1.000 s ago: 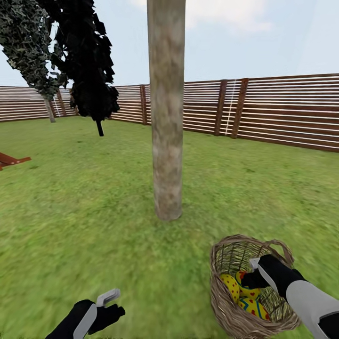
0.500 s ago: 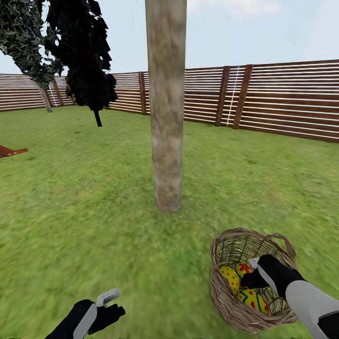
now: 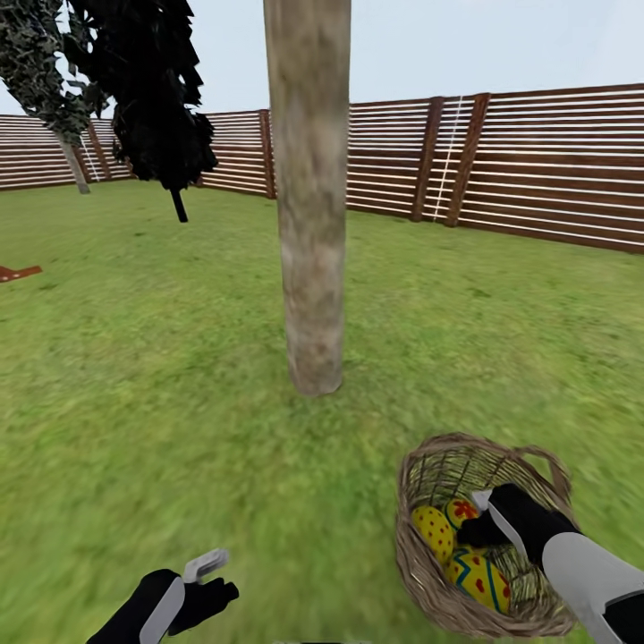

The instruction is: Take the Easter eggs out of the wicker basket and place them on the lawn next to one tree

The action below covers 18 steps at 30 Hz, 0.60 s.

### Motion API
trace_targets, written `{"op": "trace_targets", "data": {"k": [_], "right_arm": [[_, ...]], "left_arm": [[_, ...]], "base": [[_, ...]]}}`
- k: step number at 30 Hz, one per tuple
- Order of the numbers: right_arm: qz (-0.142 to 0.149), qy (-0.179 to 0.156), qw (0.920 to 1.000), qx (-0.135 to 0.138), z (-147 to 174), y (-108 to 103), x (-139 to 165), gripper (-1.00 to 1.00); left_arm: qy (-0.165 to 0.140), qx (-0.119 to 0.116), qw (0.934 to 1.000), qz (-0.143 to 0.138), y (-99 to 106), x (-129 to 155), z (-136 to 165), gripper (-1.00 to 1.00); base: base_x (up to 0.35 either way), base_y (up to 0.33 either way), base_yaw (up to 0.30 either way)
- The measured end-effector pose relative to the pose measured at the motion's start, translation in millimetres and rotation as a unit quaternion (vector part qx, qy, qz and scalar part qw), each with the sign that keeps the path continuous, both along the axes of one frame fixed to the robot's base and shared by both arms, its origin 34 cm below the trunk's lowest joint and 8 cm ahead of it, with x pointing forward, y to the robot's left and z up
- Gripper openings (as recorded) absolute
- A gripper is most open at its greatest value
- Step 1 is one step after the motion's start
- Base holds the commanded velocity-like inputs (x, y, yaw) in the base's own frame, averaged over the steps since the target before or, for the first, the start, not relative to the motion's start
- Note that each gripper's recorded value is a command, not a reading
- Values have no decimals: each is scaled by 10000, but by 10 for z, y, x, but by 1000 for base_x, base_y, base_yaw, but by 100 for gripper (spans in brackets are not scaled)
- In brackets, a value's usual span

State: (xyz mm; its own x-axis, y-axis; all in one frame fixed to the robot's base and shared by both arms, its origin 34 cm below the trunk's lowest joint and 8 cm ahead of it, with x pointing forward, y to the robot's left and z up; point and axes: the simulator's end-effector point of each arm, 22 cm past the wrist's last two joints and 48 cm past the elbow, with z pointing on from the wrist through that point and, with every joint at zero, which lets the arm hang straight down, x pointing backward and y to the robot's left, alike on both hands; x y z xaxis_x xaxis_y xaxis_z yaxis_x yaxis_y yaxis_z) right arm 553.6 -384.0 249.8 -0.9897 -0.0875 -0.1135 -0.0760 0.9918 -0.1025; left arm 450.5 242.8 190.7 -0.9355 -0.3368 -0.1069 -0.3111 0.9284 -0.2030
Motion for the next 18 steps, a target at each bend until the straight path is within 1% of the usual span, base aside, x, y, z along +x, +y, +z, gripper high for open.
{"op": "trace_targets", "data": {"k": [3,13,18], "right_arm": [[21,63,10000,31,-72,56,-27,100],[38,276,9996,44,-281,93,-139,100],[147,403,9991,-19,-384,82,-208,100]], "left_arm": [[63,2,10000,-1,0,-39,-50,100],[268,1,9996,11,6,-169,-207,100],[370,0,9993,8,2,-238,-283,100]], "base": [[141,-24,0],[4,-1,0],[0,0,0]]}}
